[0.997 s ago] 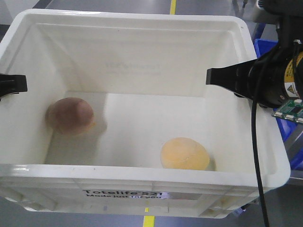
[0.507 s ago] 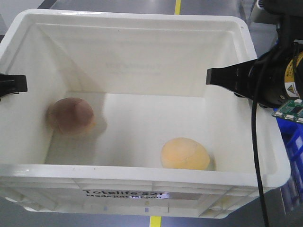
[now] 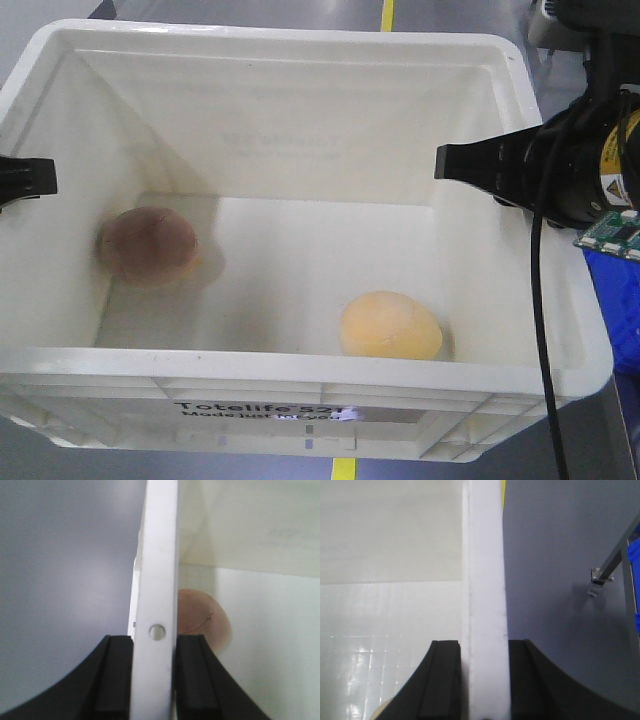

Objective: Place moving items into box and shelve

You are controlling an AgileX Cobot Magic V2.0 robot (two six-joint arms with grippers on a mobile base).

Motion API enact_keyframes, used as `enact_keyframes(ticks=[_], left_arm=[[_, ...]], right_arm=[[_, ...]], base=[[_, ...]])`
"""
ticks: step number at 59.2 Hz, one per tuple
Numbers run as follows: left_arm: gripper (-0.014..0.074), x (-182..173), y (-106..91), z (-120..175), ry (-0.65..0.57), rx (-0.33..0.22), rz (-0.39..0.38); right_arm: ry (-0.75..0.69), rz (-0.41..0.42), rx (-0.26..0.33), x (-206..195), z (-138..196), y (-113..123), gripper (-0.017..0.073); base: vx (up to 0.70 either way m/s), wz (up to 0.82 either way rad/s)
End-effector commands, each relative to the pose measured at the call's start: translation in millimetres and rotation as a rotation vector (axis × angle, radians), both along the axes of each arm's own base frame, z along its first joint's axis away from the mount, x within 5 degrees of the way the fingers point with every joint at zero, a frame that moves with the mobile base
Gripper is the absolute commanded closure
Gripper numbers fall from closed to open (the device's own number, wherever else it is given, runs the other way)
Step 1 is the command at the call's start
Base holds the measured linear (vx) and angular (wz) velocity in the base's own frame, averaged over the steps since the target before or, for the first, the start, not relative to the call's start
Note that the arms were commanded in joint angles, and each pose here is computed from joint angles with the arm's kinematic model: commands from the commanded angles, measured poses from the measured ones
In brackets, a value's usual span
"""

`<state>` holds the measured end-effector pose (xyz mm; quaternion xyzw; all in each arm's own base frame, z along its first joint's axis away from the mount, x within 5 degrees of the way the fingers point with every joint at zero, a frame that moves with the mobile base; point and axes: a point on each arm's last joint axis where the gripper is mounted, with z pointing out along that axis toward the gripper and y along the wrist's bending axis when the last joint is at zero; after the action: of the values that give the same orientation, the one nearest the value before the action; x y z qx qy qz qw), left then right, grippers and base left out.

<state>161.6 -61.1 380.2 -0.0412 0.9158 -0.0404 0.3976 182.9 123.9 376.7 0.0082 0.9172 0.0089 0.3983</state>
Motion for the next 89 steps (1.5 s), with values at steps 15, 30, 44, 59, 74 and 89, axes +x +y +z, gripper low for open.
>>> enact_keyframes(ticks=[15,30,44,59,74,89], left_arm=[[0.0485,0.0,7.1,25.3,-0.176,0.023,0.0],[0.0485,0.0,7.1,25.3,-0.176,0.023,0.0],[0.0485,0.0,7.1,25.3,-0.176,0.023,0.0],[0.0485,0.0,7.1,25.3,-0.176,0.023,0.0],[0.0485,0.0,7.1,25.3,-0.176,0.023,0.0],[0.0485,0.0,7.1,25.3,-0.176,0.023,0.0]], right_arm=[[-0.155,-0.018,-0.043,1.0,25.1,-13.7,0.0571],[-0.155,-0.018,-0.043,1.0,25.1,-13.7,0.0571],[-0.156,-0.018,-0.042,1.0,25.2,-13.6,0.0571],[-0.155,-0.018,-0.043,1.0,25.1,-13.7,0.0571],[-0.156,-0.018,-0.042,1.0,25.2,-13.6,0.0571],[-0.156,-0.017,-0.042,1.1,25.2,-13.6,0.0571]], base=[[0.44,-0.09],[0.45,-0.12],[0.44,-0.11],[0.44,-0.1],[0.42,-0.12],[0.41,-0.12]])
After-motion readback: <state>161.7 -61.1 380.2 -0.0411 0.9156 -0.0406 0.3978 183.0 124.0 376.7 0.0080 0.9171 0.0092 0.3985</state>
